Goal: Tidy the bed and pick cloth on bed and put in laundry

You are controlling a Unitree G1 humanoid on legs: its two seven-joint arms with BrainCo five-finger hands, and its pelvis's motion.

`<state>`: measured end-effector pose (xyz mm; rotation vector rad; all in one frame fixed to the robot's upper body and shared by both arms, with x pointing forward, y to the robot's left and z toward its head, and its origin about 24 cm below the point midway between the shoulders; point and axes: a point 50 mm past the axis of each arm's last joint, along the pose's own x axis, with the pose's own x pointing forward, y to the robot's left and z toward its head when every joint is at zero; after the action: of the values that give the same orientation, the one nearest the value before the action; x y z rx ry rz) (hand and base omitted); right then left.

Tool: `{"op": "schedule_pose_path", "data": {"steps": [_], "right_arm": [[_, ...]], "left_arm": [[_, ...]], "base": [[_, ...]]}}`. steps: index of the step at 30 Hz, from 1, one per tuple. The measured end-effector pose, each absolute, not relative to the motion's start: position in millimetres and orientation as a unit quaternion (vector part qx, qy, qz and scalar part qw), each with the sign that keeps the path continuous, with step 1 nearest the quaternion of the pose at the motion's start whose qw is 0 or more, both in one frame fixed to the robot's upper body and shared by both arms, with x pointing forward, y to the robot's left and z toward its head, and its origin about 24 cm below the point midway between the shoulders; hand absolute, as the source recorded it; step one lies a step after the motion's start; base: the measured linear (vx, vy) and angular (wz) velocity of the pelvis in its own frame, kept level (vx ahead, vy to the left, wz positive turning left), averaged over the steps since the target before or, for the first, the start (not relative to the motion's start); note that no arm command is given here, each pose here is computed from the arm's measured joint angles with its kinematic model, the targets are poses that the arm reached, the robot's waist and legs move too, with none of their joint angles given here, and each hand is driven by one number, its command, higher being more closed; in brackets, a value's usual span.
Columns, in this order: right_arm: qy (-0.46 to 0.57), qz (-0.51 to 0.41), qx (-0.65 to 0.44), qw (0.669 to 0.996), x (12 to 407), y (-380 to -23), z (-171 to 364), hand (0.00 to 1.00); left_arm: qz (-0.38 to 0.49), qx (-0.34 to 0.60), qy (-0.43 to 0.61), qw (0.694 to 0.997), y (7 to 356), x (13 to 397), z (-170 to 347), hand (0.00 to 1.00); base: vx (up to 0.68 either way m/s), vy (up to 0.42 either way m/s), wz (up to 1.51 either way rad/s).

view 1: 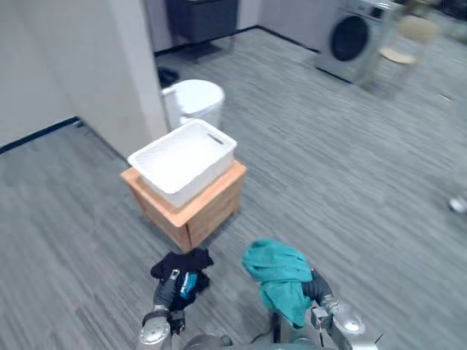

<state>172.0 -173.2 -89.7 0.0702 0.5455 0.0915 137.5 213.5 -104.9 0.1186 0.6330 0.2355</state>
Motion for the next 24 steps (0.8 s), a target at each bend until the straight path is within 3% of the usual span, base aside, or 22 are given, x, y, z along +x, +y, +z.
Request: {"op": "schedule_pose_path", "data": {"steps": [3, 10, 16, 24], "right_arm": [[0.268, 0.053, 0.035, 0.961, 173.2, -175.2, -88.8, 1.00], [0.261, 0.056, 0.000, 0.964, 186.6, -191.1, -81.8, 1.00], [0.251, 0.029, -0.002, 0.967, 192.6, -199.5, -78.1, 1.00], [0.227, -0.044, 0.024, 0.973, 185.3, -201.8, -73.4, 1.00]], "left_arm": [[0.140, 0.052, 0.318, 0.936, 223.9, 120.9, -104.3, 1.00], [0.139, -0.010, 0.326, 0.935, 199.9, 120.2, -110.1, 1.00], [0.122, -0.026, 0.311, 0.942, 186.4, 126.1, -108.3, 1.00], [0.033, 0.031, 0.287, 0.957, 189.7, 151.5, -98.2, 1.00]], "base": [[0.49, -0.463, 0.94], [0.36, -0.301, 0.34], [0.19, -0.021, 0.28], [0.28, -0.001, 0.97]]}}
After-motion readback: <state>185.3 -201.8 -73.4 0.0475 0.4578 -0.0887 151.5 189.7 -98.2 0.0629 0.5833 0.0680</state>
